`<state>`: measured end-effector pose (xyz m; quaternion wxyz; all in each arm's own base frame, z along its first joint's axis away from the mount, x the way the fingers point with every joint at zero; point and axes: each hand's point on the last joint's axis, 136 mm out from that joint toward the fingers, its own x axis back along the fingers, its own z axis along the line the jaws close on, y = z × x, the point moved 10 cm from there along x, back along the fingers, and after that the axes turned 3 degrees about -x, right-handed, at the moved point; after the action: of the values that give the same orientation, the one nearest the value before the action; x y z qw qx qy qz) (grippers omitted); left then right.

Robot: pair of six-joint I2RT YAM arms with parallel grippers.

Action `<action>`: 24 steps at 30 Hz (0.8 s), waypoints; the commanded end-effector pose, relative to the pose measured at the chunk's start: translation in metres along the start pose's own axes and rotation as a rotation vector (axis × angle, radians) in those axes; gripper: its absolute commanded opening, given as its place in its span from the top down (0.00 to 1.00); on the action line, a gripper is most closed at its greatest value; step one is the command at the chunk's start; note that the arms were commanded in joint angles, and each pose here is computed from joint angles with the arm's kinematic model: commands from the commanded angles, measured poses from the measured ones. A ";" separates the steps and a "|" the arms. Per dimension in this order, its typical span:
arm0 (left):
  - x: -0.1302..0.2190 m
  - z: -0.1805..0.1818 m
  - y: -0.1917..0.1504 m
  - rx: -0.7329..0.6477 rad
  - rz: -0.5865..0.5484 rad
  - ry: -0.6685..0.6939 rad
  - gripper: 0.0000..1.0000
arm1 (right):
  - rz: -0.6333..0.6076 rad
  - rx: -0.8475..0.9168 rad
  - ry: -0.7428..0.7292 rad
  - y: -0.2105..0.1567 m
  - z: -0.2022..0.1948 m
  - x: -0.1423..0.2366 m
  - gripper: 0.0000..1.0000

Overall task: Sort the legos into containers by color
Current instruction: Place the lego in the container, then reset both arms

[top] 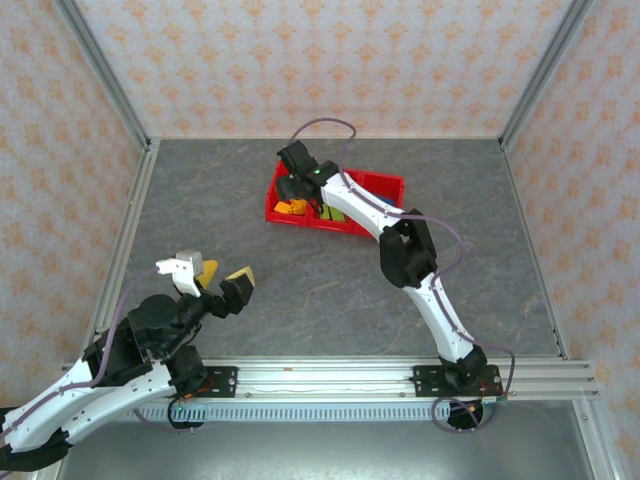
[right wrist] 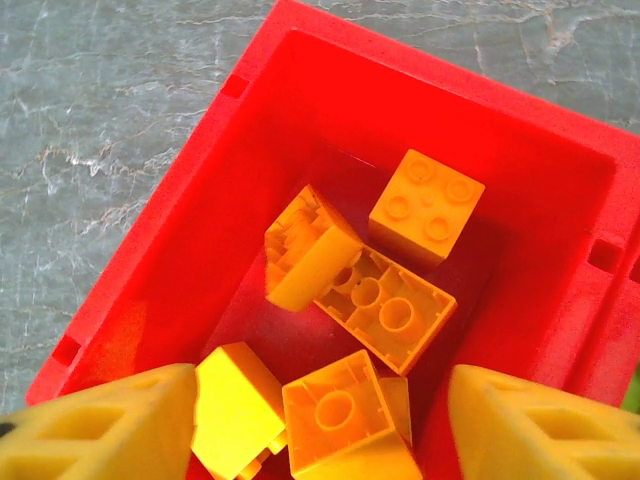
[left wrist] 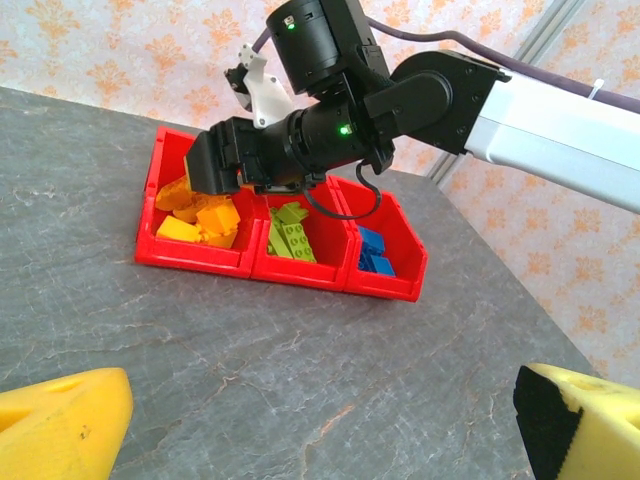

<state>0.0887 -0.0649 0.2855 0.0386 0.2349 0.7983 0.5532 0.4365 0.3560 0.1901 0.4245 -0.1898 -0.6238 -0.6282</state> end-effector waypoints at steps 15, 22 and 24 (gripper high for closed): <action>-0.005 0.004 -0.002 -0.008 -0.002 0.074 0.01 | -0.346 0.009 0.019 0.057 0.020 0.173 0.00; -0.014 0.002 -0.007 -0.036 0.037 0.115 0.01 | -0.629 -0.044 -0.178 0.032 -0.032 0.272 0.00; -0.020 0.002 -0.010 -0.056 0.059 0.147 0.01 | -0.744 -0.012 -0.164 0.006 -0.053 0.302 0.00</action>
<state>0.0981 -0.0728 0.2783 0.0008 0.2277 0.7840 0.5775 0.3080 0.2550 0.3957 0.2202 -0.0441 -0.6673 -0.7101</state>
